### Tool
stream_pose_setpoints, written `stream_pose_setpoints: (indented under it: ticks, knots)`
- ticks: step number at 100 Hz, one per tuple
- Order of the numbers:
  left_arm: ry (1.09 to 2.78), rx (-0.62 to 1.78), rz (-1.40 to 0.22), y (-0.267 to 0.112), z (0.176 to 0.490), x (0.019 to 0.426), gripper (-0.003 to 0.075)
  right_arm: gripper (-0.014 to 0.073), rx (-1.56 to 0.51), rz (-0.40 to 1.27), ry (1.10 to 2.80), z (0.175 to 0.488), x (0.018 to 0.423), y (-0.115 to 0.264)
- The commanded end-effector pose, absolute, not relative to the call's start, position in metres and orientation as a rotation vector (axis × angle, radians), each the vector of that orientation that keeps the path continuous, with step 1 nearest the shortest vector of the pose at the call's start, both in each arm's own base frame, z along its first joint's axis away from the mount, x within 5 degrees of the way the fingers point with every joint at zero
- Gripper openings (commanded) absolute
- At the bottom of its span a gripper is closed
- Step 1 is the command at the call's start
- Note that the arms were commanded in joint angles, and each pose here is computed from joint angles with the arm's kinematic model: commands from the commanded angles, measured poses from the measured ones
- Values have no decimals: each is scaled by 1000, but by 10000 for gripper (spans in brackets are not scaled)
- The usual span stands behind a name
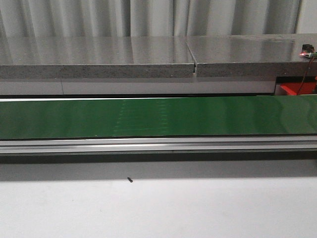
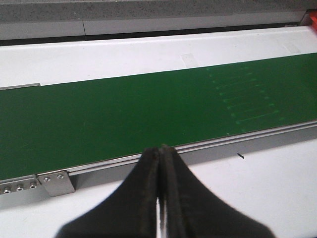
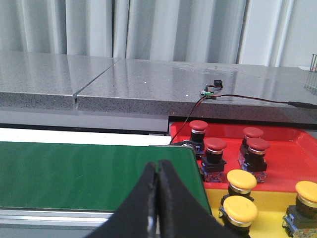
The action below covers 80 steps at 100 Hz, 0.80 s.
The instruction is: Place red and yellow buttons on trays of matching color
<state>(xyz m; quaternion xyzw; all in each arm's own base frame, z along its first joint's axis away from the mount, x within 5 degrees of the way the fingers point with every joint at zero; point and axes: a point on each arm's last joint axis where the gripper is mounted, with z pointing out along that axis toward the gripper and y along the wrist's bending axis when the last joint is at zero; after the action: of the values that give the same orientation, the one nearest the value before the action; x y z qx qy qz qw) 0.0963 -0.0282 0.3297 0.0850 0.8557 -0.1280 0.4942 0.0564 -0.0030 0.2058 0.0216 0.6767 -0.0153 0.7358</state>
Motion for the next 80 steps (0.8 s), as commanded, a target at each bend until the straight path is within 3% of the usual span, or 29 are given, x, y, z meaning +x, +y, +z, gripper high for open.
stream_pose_setpoints:
  ticks: [1, 68, 80]
  knots:
    - [1992, 178, -328, -29, 343, 98, -20, -57, 46, -40, 1365, 220, 53, -3]
    - [1992, 178, -328, -29, 343, 98, -20, -57, 46, -40, 1365, 220, 53, -3]
    - [1934, 186, -244, -24, 346, 96, -20, -57, 46, -40, 1365, 220, 53, -3]
